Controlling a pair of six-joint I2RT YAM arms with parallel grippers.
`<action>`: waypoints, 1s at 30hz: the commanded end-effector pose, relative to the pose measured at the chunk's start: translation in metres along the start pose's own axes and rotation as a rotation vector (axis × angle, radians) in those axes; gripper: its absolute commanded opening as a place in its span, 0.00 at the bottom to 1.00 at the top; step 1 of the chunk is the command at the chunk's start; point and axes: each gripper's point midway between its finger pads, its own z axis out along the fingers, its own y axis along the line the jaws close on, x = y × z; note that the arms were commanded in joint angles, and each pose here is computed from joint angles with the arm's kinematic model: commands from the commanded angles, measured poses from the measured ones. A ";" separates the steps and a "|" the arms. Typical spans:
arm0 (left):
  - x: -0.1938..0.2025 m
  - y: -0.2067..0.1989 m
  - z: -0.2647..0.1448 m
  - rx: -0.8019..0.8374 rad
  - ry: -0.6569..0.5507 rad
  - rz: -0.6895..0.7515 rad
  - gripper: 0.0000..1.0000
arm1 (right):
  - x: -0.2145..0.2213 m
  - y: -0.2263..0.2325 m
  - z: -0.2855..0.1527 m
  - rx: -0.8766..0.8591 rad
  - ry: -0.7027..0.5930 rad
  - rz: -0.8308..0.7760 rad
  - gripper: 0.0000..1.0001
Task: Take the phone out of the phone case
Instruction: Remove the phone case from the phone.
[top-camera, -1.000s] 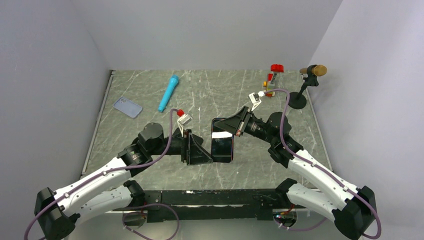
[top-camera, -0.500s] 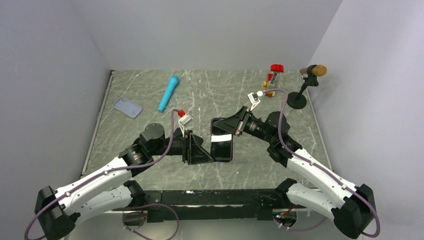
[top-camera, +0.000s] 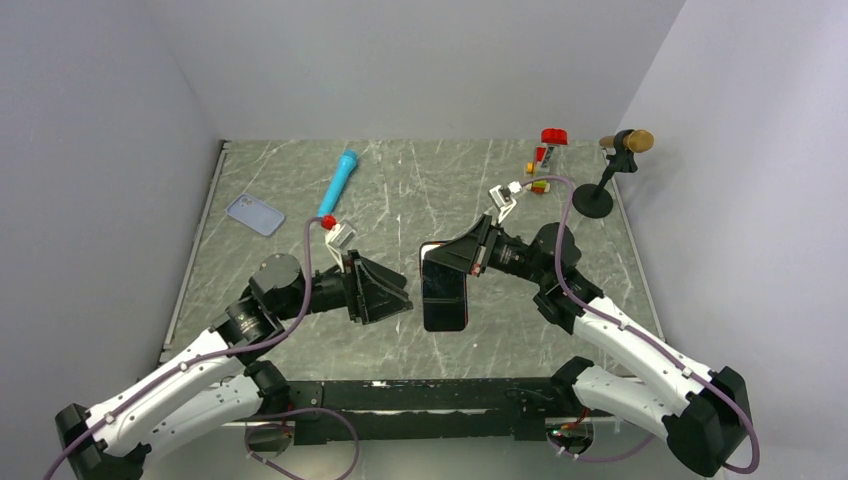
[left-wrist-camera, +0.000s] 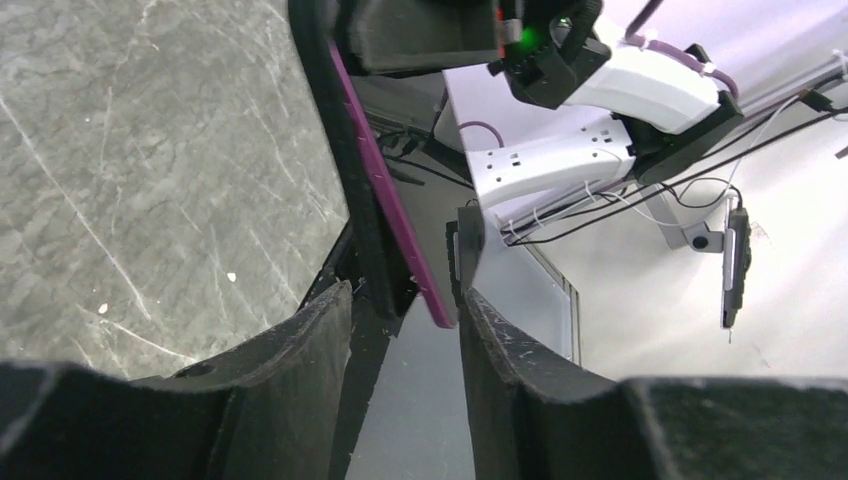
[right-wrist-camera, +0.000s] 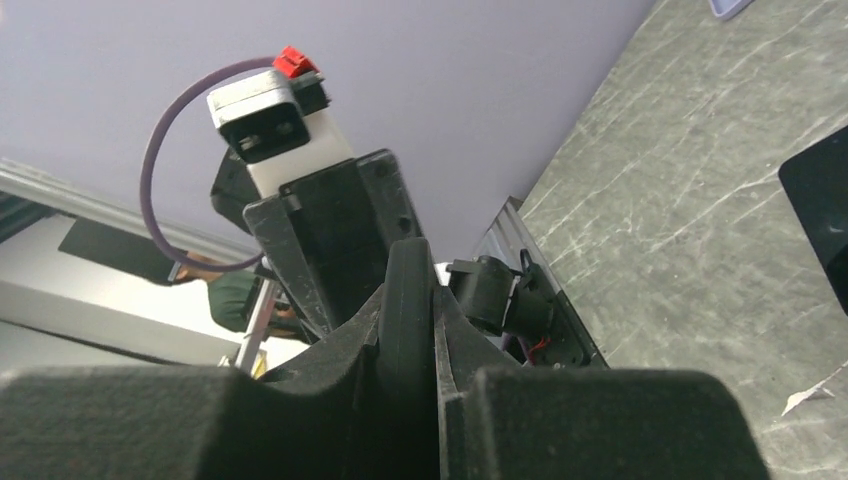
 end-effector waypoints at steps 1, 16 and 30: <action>-0.002 -0.001 0.006 0.025 0.014 0.013 0.52 | -0.015 0.057 -0.003 -0.179 -0.019 -0.072 0.00; 0.015 -0.024 0.012 0.203 0.102 -0.074 0.40 | -0.029 0.029 0.002 0.002 -0.083 -0.102 0.00; 0.014 -0.034 0.032 0.278 0.152 -0.106 0.41 | -0.024 0.027 0.010 -0.039 -0.055 -0.081 0.00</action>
